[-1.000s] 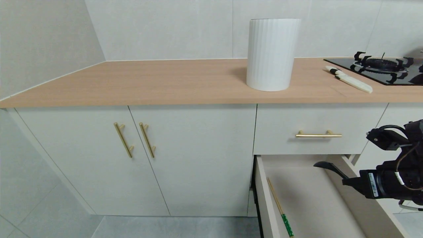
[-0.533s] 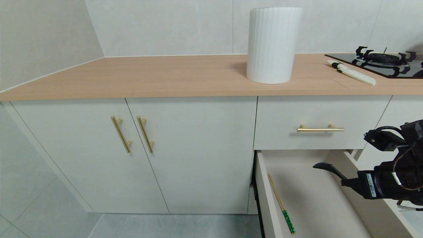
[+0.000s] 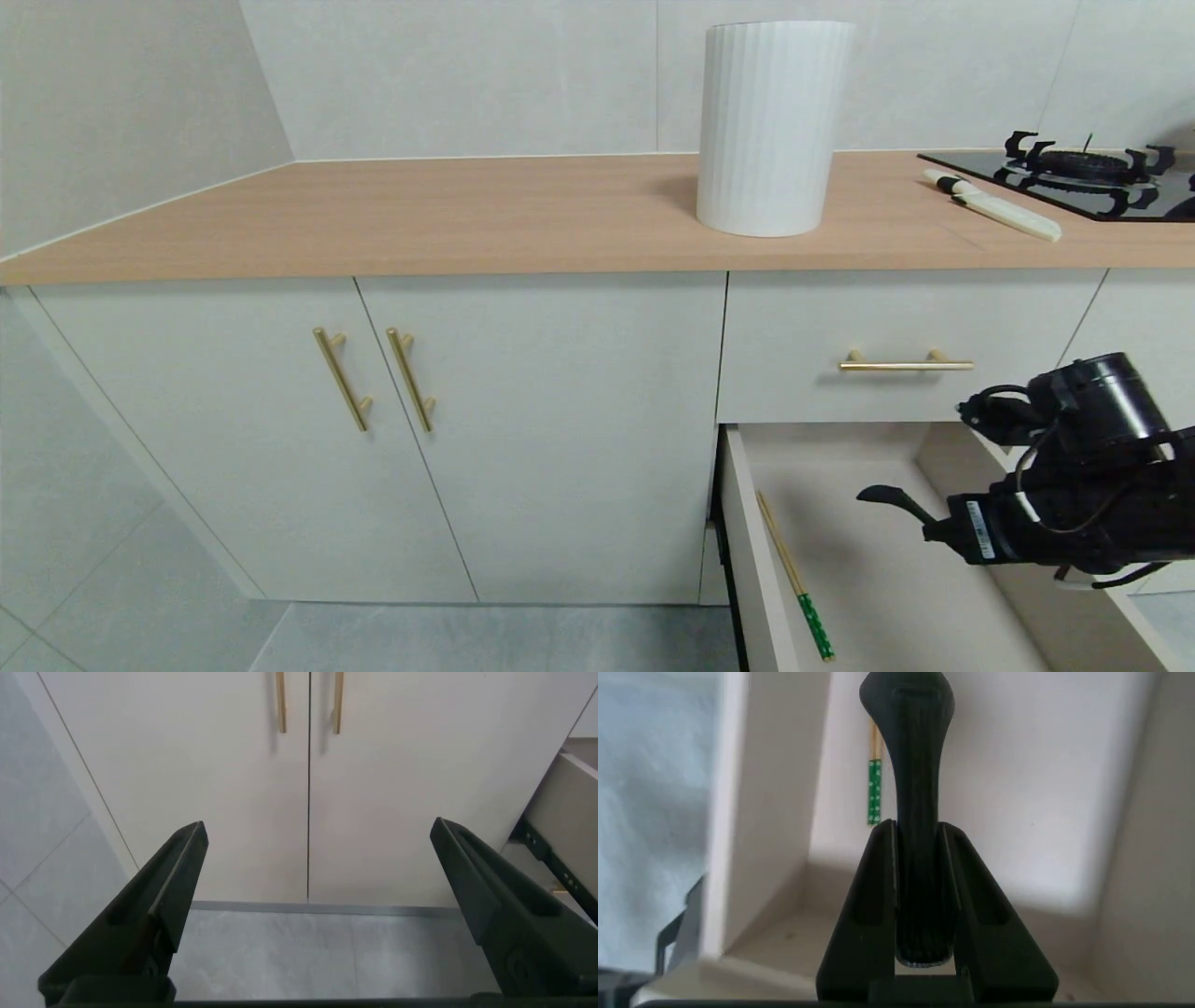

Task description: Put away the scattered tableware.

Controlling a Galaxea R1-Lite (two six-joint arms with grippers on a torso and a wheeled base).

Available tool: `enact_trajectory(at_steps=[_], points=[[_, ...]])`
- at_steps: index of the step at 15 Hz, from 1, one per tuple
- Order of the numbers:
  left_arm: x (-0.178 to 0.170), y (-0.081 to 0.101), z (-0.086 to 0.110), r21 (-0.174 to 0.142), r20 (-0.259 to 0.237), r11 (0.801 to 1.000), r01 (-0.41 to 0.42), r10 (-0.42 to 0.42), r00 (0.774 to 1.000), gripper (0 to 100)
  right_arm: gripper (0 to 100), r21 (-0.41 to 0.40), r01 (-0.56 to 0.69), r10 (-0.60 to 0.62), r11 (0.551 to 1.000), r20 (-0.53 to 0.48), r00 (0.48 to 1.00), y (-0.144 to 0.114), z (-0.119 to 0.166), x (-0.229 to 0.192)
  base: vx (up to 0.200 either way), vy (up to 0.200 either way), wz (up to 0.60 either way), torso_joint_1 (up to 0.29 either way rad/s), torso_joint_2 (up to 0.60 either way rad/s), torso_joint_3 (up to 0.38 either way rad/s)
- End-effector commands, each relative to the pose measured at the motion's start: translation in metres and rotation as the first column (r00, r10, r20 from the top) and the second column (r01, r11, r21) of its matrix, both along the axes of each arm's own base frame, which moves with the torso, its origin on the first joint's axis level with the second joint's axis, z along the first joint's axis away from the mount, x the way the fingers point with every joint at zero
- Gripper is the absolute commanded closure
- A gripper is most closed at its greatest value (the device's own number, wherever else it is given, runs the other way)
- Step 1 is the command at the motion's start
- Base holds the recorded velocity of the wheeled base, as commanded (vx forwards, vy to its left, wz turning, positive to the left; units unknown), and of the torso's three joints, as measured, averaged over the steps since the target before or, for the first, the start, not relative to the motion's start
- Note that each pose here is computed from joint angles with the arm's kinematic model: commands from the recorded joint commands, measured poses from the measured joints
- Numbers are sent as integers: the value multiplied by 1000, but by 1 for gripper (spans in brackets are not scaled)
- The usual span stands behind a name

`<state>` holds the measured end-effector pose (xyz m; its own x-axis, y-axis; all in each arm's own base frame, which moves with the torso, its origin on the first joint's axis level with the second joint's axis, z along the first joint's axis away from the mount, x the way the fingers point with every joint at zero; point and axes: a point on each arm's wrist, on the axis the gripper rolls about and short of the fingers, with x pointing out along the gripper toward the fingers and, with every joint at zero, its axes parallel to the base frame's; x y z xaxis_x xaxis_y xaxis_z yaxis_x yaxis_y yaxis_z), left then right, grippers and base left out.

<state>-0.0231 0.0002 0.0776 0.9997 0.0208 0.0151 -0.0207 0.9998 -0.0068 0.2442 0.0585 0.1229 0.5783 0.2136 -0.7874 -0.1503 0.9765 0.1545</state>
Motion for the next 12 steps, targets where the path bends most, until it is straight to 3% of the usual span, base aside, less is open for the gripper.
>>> enact_trajectory(at_steps=[1,4,5,6,12], points=[[0,0,0,-1,0,1000,-1,1,1000,0,100,-30,2,-6,1000,-131,991,8,-61,32,0,0,0,0,0,0],[0,0,0,0,0,1000,-1,1,1000,0,100,-42,23,-28,999,-128,991,11,-104,55,0,0,0,0,0,0],[0,0,0,0,0,1000,-1,1,1000,0,100,-43,26,-31,999,-125,992,11,-107,56,0,0,0,0,0,0],[0,0,0,0,0,1000,-1,1,1000,0,100,-62,61,-66,996,-84,994,10,-123,63,0,0,0,0,0,0],[0,0,0,0,0,1000,-1,1,1000,0,100,-96,142,-145,985,-32,989,5,-160,76,0,0,0,0,0,0]])
